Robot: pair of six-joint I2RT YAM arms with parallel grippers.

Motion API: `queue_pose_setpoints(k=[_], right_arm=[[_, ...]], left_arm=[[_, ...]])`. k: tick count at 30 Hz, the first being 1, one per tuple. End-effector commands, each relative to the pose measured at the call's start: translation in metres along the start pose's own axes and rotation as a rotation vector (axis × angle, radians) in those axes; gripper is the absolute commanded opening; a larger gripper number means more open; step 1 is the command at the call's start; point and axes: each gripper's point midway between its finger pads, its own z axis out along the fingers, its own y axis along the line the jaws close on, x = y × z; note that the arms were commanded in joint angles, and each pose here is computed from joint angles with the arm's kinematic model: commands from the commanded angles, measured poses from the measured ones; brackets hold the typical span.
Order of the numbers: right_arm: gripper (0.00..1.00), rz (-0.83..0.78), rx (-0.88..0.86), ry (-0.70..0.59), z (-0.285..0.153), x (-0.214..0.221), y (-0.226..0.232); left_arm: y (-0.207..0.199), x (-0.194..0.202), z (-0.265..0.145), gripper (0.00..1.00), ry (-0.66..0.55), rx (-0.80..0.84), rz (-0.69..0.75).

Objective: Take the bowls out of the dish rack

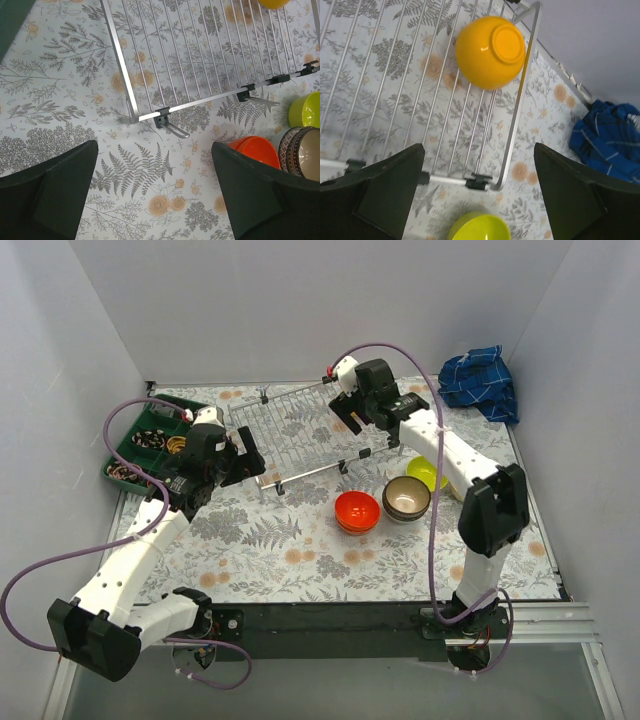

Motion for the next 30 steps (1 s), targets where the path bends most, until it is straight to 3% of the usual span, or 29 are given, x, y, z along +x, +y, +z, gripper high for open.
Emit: queue_pose_setpoints(k=[1,11,20,30], right_arm=[[0.99,-0.159,0.048,-0.110,0.032,-0.036,-0.028],[0.99,-0.369,0.129,-0.061,0.110,-0.010,-0.030],[0.99,-0.529,0.171,-0.047,0.147,0.007,-0.027],[0.99,-0.587,0.175,-0.064,0.176,0.013,-0.020]], left_arm=[[-0.006,0.010,-0.003,0.98,0.058,0.026,-0.046],[-0.008,0.027,0.006,0.98,0.138,0.002,-0.022],[-0.007,0.039,0.013,0.98,0.172,-0.021,0.015],[-0.001,0.045,0.015,0.98,0.190,-0.047,0.024]])
